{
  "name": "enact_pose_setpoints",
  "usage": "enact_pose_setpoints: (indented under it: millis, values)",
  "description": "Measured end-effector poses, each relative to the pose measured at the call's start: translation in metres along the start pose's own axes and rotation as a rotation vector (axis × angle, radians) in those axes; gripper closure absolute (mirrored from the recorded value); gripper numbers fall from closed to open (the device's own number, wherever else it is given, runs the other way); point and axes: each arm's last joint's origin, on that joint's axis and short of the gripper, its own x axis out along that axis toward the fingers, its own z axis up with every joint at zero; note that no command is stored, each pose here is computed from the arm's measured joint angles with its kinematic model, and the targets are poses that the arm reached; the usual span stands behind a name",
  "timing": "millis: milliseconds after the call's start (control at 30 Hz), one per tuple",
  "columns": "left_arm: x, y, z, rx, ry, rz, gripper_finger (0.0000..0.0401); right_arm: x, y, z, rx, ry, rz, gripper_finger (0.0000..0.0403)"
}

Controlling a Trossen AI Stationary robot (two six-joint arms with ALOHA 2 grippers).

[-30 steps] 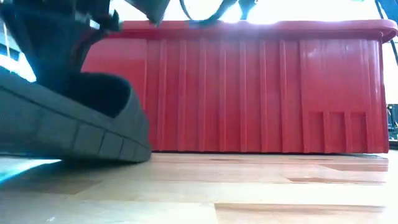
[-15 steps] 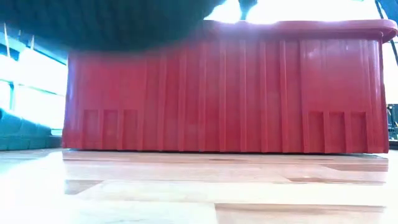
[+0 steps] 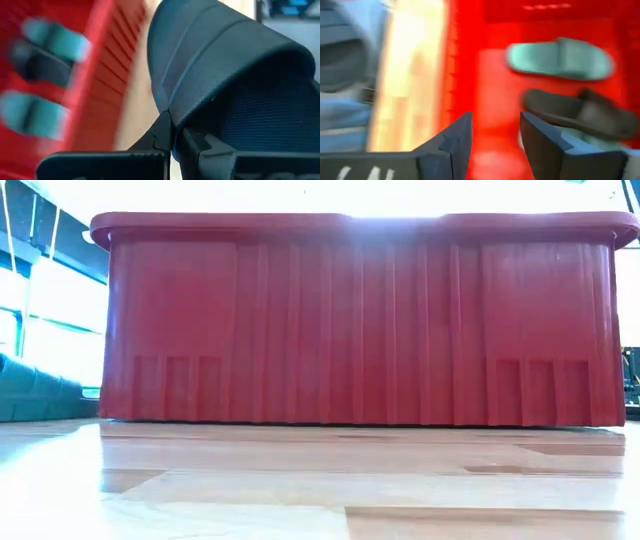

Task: Pick and place slides into bin
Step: Put the black slide into the red bin

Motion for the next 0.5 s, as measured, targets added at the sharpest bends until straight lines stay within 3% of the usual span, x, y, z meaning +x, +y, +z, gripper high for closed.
enact_pose_setpoints:
  millis: [133, 300, 500]
  values:
    - [-0.016, 0.034, 0.013, 0.068, -0.114, 0.102, 0.0401, -0.017, 0.021, -0.006, 0.021, -0.044, 0.104, 0.0263]
    - [-0.029, 0.087, 0.03, 0.111, -0.203, 0.282, 0.0401, -0.034, 0.049, -0.015, 0.023, -0.073, 0.131, 0.0269]
    - [-0.006, 0.163, 0.053, 0.069, -0.095, 0.401, 0.0401, -0.032, 0.082, -0.018, 0.016, -0.061, 0.029, 0.0269]
